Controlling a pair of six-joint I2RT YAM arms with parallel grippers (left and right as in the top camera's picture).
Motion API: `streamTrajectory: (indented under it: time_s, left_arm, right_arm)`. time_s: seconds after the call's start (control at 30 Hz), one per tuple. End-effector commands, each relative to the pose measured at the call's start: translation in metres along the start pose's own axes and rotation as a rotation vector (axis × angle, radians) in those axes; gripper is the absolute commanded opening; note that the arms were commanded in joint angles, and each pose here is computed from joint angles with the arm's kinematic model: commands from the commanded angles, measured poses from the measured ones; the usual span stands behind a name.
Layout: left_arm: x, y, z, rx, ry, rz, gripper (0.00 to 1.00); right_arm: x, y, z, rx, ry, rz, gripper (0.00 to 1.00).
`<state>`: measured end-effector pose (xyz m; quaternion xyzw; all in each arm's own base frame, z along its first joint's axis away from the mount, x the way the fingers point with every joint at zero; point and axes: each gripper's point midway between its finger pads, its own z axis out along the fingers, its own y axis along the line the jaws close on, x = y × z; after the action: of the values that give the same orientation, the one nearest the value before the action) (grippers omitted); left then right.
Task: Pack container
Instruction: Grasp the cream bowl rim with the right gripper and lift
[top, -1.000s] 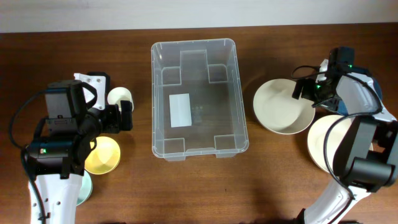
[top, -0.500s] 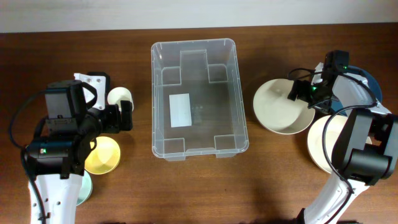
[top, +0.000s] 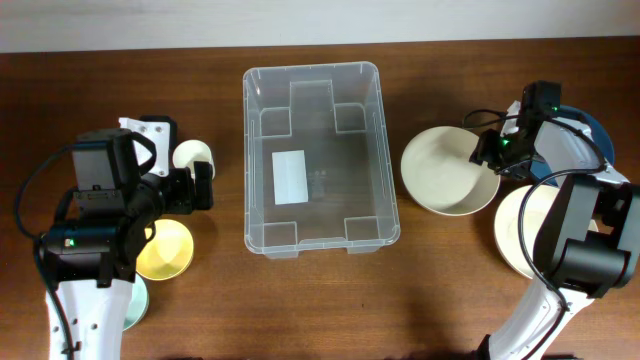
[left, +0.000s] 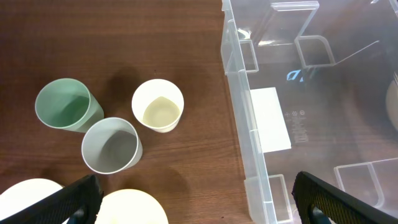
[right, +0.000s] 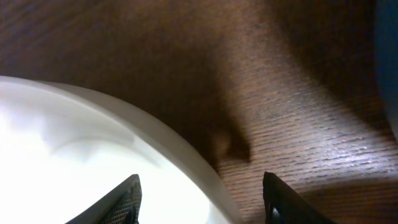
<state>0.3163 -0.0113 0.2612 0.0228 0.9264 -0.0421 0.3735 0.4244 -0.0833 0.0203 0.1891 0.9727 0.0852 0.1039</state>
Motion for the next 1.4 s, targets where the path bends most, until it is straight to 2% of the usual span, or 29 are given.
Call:
streamTrajectory:
  time_s: [0.0,0.2,0.33,0.37,0.6,0.67,0.97,1.37]
  left_arm:
    - [-0.007,0.001,-0.005,-0.005,-0.019,-0.006,1.0]
    - [-0.007,0.001,-0.005,-0.005,-0.019,-0.006,1.0]
    - [-0.007,0.001,-0.005,-0.005,-0.019,-0.006,1.0]
    - [-0.007,0.001,-0.005,-0.005,-0.019,-0.006,1.0]
    - [-0.007,0.001,-0.005,-0.005,-0.019,-0.006,1.0]
    - [-0.007,0.001,-0.005,-0.005,-0.019,-0.006,1.0]
    - [-0.007,0.001,-0.005,-0.007,-0.019,-0.006,1.0]
    - [-0.007,0.001,-0.005,-0.007,-0.019,-0.006,1.0]
  right_arm:
    - [0.011,-0.012,0.011,0.045,0.03,0.014,0.58]
    - [0.024,-0.016,0.022,0.048,0.052,0.017,0.55]
    - [0.024,-0.016,0.022,0.047,0.051,0.017,0.45]
    - [0.024,-0.016,0.022,0.047,0.051,0.017,0.38]
    - [0.021,-0.015,0.022,0.045,0.04,0.015,0.15]
    - [0.021,-0.015,0.021,0.044,0.037,0.015,0.04]
    - [-0.003,0.0,-0.01,0.007,-0.011,0.004,0.04]
    - [-0.06,0.058,-0.156,-0.083,-0.246,-0.101,0.04]
